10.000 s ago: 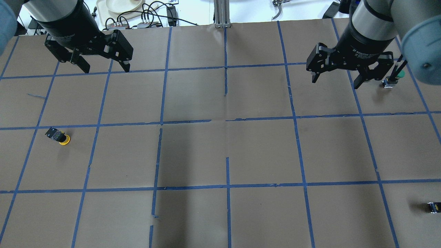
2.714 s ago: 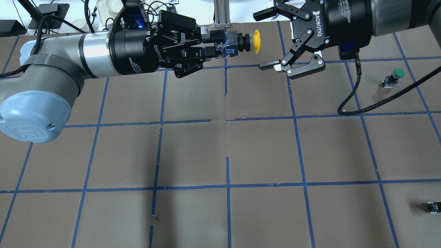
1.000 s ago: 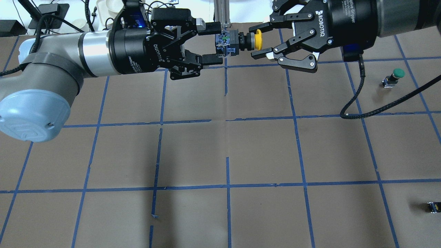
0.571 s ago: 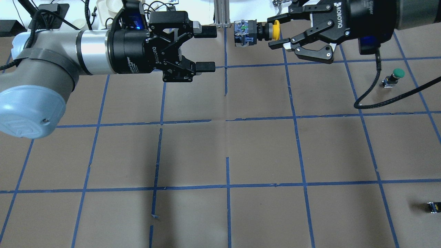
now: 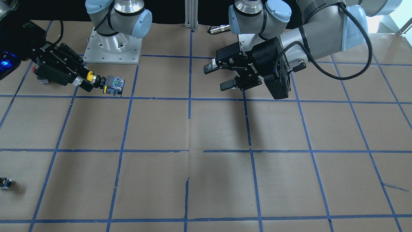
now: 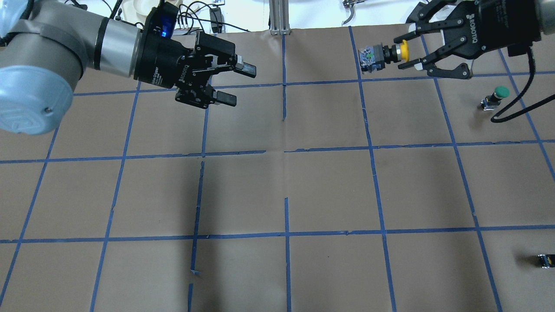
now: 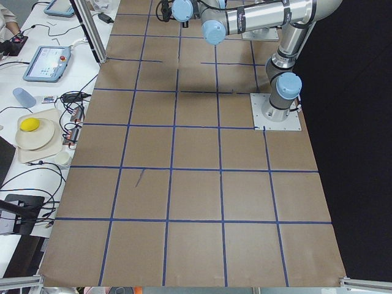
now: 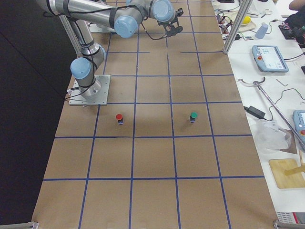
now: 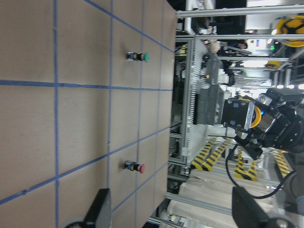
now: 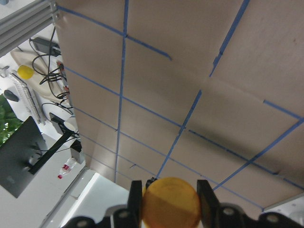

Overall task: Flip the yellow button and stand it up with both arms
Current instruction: 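Carry the button with the right gripper toward the green button while the left arm withdraws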

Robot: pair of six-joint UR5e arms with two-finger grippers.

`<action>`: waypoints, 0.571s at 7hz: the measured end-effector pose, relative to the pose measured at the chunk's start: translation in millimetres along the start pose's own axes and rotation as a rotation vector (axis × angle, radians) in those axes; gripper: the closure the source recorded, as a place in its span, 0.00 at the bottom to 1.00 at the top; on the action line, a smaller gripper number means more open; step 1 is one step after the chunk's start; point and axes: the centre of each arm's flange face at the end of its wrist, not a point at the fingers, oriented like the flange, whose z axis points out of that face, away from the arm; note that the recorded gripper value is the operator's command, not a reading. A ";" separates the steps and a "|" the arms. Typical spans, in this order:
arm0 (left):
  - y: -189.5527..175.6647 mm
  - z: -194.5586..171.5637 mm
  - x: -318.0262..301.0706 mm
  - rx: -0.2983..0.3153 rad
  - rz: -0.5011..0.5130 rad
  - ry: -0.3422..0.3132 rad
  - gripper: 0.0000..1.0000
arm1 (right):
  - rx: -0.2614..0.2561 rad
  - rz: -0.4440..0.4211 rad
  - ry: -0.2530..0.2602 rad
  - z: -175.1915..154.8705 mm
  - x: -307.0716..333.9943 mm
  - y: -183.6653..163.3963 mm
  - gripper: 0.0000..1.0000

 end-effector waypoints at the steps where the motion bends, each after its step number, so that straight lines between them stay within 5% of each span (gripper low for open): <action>1: -11.7 -12.8 -4.5 0.000 0.030 -0.198 0.04 | 0.059 -0.160 0.111 6.6 14.0 -20.7 0.84; 3: -15.1 -43.1 -18.2 0.003 0.076 -0.610 0.01 | 0.129 -0.484 0.380 20.5 50.0 -70.5 0.84; 4: -10.9 -57.5 -21.0 0.008 0.090 -0.759 0.01 | 0.168 -0.623 0.478 15.2 64.7 -95.0 0.84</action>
